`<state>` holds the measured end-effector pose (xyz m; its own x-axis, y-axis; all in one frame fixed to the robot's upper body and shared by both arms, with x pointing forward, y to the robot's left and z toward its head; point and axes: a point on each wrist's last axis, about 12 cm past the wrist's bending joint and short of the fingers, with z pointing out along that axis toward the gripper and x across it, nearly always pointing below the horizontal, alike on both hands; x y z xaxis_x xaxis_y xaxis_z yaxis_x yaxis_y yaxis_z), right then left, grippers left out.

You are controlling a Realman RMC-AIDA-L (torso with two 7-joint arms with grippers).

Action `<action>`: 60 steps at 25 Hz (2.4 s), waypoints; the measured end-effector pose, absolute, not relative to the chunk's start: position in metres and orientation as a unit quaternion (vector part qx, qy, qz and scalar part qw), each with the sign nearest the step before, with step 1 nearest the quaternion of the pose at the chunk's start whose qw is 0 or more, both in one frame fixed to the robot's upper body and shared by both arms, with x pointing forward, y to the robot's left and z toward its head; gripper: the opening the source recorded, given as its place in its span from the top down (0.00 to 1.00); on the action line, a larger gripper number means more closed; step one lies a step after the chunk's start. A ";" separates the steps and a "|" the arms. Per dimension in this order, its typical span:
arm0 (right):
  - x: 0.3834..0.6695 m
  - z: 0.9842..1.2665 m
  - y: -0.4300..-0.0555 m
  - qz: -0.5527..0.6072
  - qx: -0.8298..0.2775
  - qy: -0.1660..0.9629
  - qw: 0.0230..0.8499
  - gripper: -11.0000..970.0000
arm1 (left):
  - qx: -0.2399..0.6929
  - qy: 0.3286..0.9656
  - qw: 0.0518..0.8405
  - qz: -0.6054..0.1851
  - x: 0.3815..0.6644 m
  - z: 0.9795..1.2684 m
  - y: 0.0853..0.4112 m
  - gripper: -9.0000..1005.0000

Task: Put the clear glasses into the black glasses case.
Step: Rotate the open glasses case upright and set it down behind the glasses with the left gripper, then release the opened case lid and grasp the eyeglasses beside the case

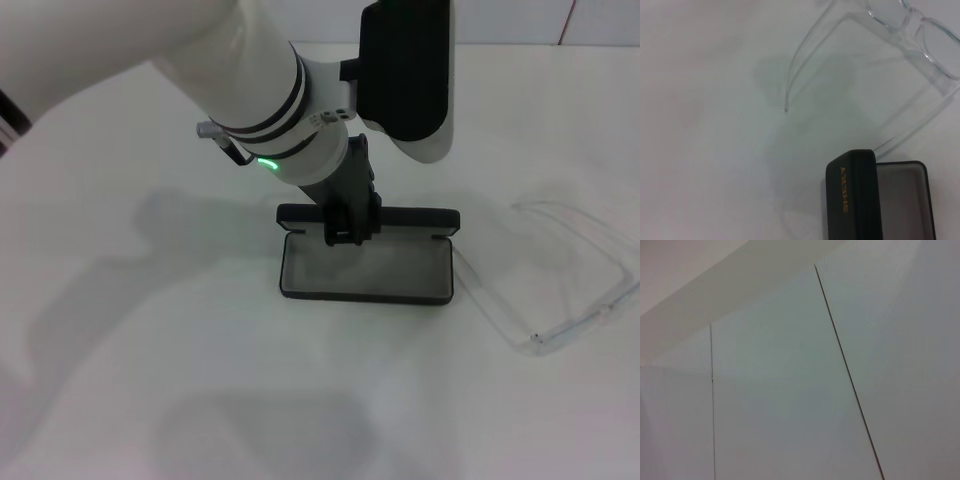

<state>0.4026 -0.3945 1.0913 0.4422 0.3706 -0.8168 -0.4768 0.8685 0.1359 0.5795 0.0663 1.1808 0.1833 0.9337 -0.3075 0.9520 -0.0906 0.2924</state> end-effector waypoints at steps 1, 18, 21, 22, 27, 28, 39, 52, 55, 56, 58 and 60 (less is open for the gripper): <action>0.403 1.091 -0.394 0.250 -0.057 0.465 0.847 0.10 | 0.738 0.638 0.218 -0.021 0.579 1.180 0.066 0.75; 0.402 1.091 -0.395 0.250 -0.057 0.466 0.847 0.10 | 0.728 0.650 0.218 0.000 0.576 1.175 0.062 0.75; 0.402 1.091 -0.395 0.250 -0.057 0.466 0.847 0.10 | 0.729 0.648 0.219 -0.004 0.574 1.178 0.060 0.75; 0.402 1.091 -0.395 0.250 -0.057 0.466 0.847 0.10 | 0.730 0.647 0.219 -0.005 0.573 1.179 0.060 0.75; 0.402 1.091 -0.395 0.249 -0.057 0.466 0.847 0.10 | 0.727 0.648 0.228 -0.011 0.569 1.188 0.058 0.75; 0.402 1.091 -0.395 0.249 -0.057 0.466 0.847 0.10 | 0.726 0.648 0.229 -0.011 0.568 1.189 0.058 0.75; 0.399 1.095 -0.402 0.243 -0.075 0.473 0.844 0.10 | 0.678 0.658 0.312 -0.100 0.561 1.235 0.066 0.75; 0.472 1.146 -0.406 0.373 -0.318 0.615 0.617 0.10 | 0.544 0.629 0.440 -0.339 0.542 1.264 0.160 0.75; 0.495 1.155 -0.386 0.386 -0.409 0.631 0.535 0.10 | 0.501 0.635 0.462 -0.364 0.536 1.258 0.183 0.75; 0.503 1.159 -0.378 0.387 -0.437 0.634 0.507 0.10 | 0.476 0.637 0.474 -0.378 0.531 1.255 0.198 0.75; 0.514 1.166 -0.365 0.383 -0.482 0.644 0.454 0.10 | 0.462 0.639 0.479 -0.385 0.528 1.253 0.206 0.75; 0.526 1.172 -0.351 0.369 -0.525 0.661 0.389 0.10 | 0.448 0.642 0.481 -0.393 0.524 1.251 0.215 0.75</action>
<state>0.5258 -0.3508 1.1718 -0.1459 -0.4071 -0.9017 -0.9813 0.1749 0.0799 0.5241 0.2154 1.2510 -0.1351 0.1968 -0.9711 0.9544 0.2892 -0.0742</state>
